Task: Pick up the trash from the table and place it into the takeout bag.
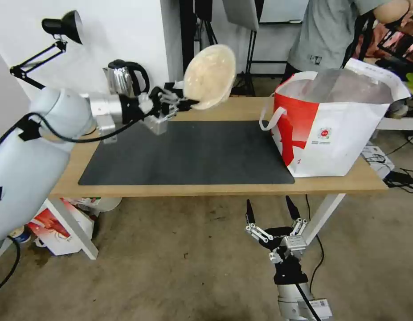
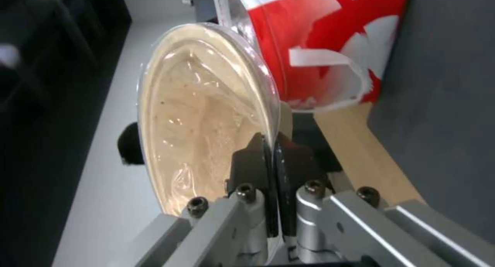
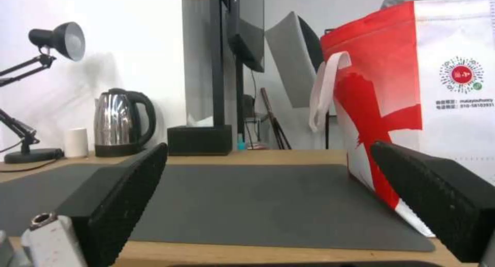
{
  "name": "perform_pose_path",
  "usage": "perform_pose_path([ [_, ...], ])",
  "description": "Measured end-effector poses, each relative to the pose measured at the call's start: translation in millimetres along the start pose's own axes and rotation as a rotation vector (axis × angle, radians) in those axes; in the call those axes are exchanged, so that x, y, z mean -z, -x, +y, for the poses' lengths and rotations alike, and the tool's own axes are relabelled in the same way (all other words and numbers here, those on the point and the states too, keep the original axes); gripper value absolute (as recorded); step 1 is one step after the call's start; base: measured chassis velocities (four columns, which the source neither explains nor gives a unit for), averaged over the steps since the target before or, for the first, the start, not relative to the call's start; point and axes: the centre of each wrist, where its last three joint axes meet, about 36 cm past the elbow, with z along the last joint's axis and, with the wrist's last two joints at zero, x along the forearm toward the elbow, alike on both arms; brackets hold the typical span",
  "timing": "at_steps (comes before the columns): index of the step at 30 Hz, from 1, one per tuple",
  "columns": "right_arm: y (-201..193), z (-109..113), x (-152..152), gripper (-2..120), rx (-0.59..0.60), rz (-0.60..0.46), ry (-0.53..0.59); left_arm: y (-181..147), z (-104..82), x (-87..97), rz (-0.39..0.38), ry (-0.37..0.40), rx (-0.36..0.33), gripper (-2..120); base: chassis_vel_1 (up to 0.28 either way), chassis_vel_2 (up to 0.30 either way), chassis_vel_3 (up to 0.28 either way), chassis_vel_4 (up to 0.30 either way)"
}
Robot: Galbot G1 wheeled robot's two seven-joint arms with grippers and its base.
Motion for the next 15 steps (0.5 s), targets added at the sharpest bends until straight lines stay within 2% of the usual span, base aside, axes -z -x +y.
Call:
perform_pose_path([
  [4, 0.0, 0.0, 0.0, 100, 0.000, 0.000, 0.000, 14.0, 3.0, 0.0, -0.019, 0.007, 0.013, 0, 0.000, 0.000, 0.000, 0.000],
  [15, 0.0, 0.0, 0.0, 100, 0.000, 0.000, 0.000, 59.6, -4.8, 3.3, -0.048, 0.017, 0.075, 0, 0.000, 0.000, 0.000, 0.000],
])
